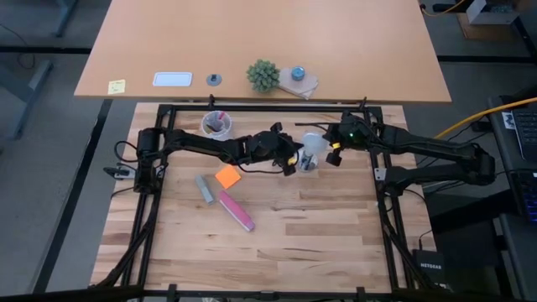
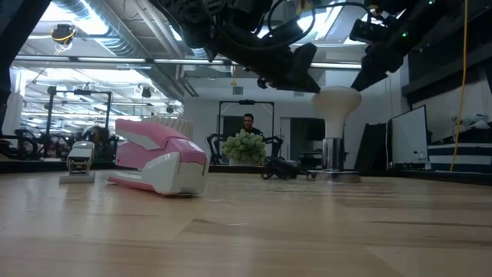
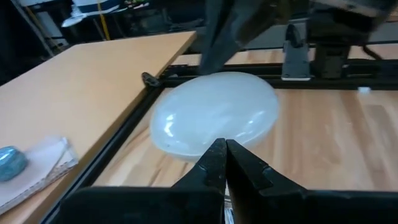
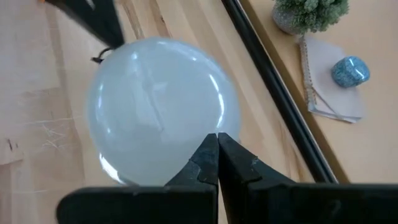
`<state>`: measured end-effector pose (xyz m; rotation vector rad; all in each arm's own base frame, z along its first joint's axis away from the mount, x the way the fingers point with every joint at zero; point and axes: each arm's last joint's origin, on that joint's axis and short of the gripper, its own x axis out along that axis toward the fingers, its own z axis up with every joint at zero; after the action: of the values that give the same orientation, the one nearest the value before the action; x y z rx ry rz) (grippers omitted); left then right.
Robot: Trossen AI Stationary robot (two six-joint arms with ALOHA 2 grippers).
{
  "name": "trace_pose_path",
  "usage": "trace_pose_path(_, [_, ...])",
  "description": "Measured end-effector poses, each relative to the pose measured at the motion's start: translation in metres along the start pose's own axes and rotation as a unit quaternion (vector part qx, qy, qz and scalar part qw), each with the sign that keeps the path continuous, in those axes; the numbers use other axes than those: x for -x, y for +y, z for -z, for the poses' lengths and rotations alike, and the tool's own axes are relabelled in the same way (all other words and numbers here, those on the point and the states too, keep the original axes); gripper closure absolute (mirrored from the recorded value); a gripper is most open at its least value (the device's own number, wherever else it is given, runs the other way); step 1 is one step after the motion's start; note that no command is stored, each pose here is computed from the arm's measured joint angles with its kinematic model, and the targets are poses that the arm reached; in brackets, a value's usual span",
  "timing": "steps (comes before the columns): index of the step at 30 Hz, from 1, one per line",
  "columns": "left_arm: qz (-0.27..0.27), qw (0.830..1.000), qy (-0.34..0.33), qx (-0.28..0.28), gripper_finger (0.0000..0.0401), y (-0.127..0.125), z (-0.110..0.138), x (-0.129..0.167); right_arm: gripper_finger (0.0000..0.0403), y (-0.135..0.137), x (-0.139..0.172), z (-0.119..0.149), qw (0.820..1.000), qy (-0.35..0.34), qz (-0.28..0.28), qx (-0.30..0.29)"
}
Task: Screw lightbulb
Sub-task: Insert the lightbulb into the lamp
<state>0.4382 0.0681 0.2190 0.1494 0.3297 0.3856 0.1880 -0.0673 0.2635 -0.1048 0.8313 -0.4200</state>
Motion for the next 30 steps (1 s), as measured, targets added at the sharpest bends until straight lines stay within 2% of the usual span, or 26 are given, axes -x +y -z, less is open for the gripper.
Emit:
trace_pose_path(10, [-0.047,0.999,0.026,-0.005,0.0401,0.005,0.004,0.000,0.0400,0.003,0.002,0.000,0.999,-0.008,-0.047,-0.002])
trace_pose_path(15, [-0.049,0.998,0.036,-0.011,0.0401,0.005,0.007,-0.001,0.0400,0.005,0.002,-0.002,0.996,-0.025,-0.083,-0.003])
trace_pose_path(26, [-0.056,0.998,0.036,-0.002,0.0401,0.013,0.008,-0.003,0.0400,0.004,0.001,-0.009,0.995,-0.059,-0.075,-0.007])
trace_pose_path(30, [-0.079,0.996,0.038,-0.011,0.0401,0.014,0.007,-0.002,0.0400,0.003,0.001,-0.009,0.996,-0.060,-0.066,-0.008])
